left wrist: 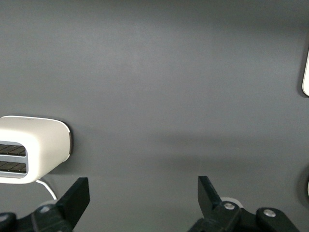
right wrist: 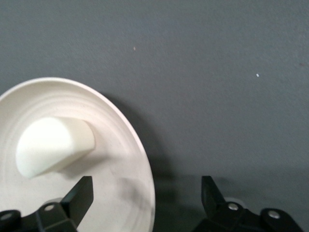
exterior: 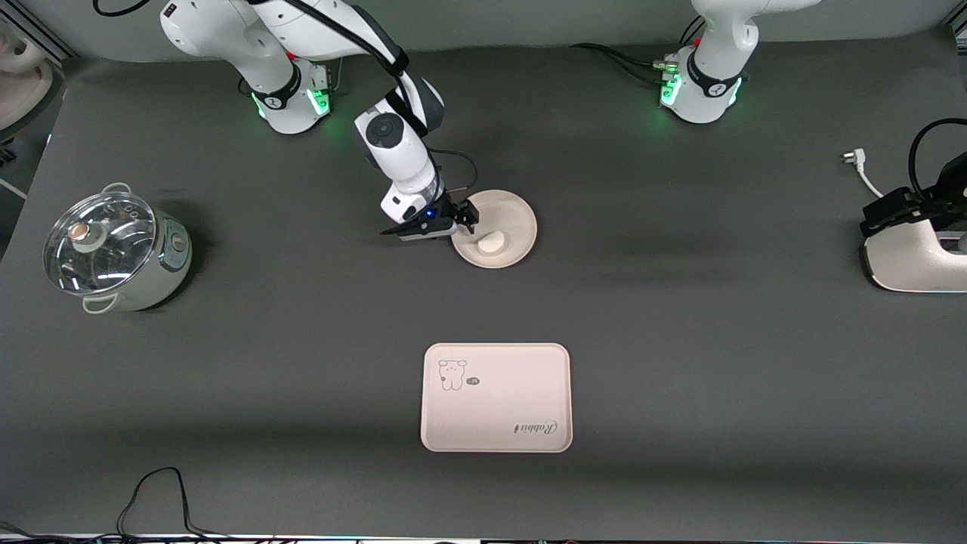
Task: Place bun in plate and plate on tray
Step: 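Close the right gripper on the plate rim and lift the plate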
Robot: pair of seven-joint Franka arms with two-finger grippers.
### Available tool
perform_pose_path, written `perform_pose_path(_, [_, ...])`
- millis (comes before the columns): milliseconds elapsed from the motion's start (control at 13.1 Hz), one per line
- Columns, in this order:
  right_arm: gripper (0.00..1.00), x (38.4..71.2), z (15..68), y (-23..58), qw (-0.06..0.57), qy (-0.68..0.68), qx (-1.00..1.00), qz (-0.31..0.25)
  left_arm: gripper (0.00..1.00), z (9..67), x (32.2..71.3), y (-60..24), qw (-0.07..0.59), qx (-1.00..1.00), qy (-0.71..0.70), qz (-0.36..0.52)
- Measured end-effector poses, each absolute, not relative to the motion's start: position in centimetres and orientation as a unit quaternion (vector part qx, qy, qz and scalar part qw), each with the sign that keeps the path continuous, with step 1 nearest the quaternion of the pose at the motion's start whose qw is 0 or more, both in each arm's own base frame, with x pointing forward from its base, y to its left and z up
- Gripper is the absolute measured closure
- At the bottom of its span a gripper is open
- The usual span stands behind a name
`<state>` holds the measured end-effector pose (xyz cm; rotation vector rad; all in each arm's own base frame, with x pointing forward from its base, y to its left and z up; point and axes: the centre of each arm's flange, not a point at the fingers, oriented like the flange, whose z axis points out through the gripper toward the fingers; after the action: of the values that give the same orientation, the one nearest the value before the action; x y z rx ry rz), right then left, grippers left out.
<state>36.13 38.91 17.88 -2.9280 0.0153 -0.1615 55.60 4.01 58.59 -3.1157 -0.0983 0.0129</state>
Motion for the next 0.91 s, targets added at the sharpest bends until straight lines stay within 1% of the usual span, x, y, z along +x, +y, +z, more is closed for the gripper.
perform_pose_path(76, [0.07, 36.12, 18.12, 38.91, 0.103, 0.005, -0.993, -0.051, 0.00, 58.59, 55.60, 4.01, 0.012, -0.999, -0.031, 0.004])
perform_pose_path(152, [0.14, 36.14, 18.30, 38.92, 0.103, 0.005, -0.993, -0.051, 0.00, 58.58, 55.60, 4.02, 0.012, -0.999, -0.032, 0.004])
perform_pose_path(229, [0.27, 36.15, 18.38, 38.94, 0.104, 0.005, -0.993, -0.051, 0.00, 58.57, 55.60, 4.02, 0.012, -0.999, -0.032, 0.004])
perform_pose_path(305, [0.37, 36.15, 18.38, 38.93, 0.104, 0.005, -0.993, -0.051, 0.00, 58.57, 55.61, 4.02, 0.012, -0.999, -0.031, 0.004])
perform_pose_path(381, [0.49, 36.13, 18.36, 38.92, 0.103, 0.005, -0.993, -0.051, 0.00, 58.57, 55.61, 4.02, 0.012, -0.999, -0.031, 0.004])
perform_pose_path(457, [0.50, 36.12, 18.35, 38.91, 0.103, 0.005, -0.993, -0.051, 0.00, 58.56, 55.61, 4.01, 0.012, -0.999, -0.031, 0.004])
perform_pose_path(534, [0.54, 36.12, 18.34, 38.90, 0.103, 0.005, -0.993, -0.051, 0.00, 58.56, 55.61, 4.01, 0.012, -0.999, -0.031, 0.004])
perform_pose_path(686, [0.59, 36.12, 18.33, 38.90, 0.103, 0.005, -0.993, -0.050, 0.00, 58.56, 55.61, 4.01, 0.013, -0.999, -0.031, 0.004])
perform_pose_path(762, [0.68, 36.11, 18.33, 38.90, 0.103, 0.005, -0.993, -0.050, 0.00, 58.57, 55.62, 4.02, 0.013, -0.999, -0.031, 0.004])
perform_pose_path(839, [0.82, 36.11, 18.33, 38.90, 0.103, 0.005, -0.993, -0.050, 0.00, 58.57, 55.62, 4.02, 0.013, -0.999, -0.031, 0.004])
perform_pose_path(915, [0.93, 36.10, 18.32, 38.89, 0.103, 0.005, -0.993, -0.050, 0.00, 58.57, 55.62, 4.04, 0.013, -0.999, -0.032, 0.004])
